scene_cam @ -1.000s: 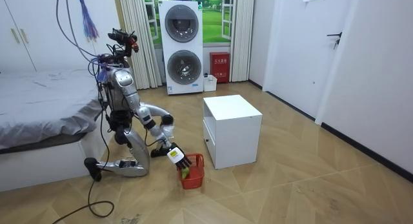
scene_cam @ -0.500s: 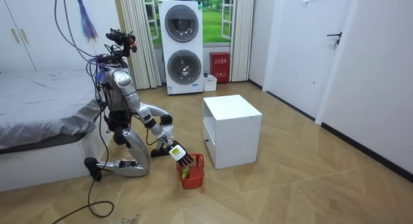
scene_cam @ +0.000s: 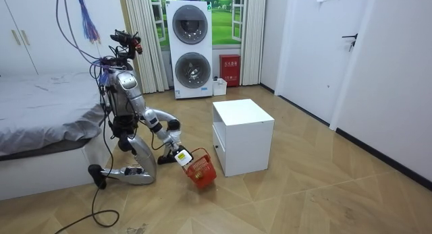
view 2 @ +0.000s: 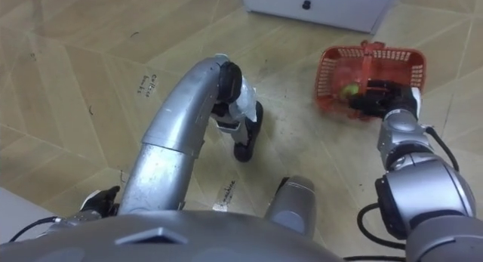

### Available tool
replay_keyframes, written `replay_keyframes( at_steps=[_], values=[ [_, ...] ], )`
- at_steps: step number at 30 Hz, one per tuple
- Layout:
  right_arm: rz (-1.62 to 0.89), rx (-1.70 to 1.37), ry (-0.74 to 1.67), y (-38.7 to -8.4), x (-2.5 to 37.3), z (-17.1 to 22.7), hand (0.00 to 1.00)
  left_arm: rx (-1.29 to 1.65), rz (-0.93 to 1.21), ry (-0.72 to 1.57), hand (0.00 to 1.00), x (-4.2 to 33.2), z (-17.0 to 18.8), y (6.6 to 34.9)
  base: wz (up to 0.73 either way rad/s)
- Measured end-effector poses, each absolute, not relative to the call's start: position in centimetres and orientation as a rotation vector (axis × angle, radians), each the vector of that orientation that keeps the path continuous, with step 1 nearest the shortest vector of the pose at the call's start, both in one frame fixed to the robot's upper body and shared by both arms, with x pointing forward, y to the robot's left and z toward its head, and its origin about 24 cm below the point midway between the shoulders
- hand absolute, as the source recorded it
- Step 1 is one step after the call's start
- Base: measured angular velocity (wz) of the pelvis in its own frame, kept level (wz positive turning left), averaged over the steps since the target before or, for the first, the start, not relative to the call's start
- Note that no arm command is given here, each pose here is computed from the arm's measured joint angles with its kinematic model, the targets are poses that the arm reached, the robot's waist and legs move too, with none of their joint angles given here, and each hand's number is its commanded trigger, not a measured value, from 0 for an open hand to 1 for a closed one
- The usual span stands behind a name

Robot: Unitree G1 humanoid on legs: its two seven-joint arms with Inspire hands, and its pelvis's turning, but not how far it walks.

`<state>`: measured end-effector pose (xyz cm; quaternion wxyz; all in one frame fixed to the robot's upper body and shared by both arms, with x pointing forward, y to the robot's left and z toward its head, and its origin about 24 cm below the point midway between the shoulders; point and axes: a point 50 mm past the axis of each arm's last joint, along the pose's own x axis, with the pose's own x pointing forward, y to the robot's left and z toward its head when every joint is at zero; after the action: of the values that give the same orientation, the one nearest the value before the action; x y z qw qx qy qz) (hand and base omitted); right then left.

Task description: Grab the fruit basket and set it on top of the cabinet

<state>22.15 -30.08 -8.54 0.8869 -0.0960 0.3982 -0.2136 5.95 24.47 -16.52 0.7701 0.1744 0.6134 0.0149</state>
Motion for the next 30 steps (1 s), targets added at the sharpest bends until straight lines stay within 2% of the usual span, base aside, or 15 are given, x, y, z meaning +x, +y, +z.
replay_keyframes(
  at_steps=[30],
  values=[
    [-0.47, -0.085, 0.847, -29.87, 21.82, -8.92, 1.0, 0.369, 0.04, 1.318, 0.0, 6.57, -16.46, 24.39, 0.0]
  ],
)
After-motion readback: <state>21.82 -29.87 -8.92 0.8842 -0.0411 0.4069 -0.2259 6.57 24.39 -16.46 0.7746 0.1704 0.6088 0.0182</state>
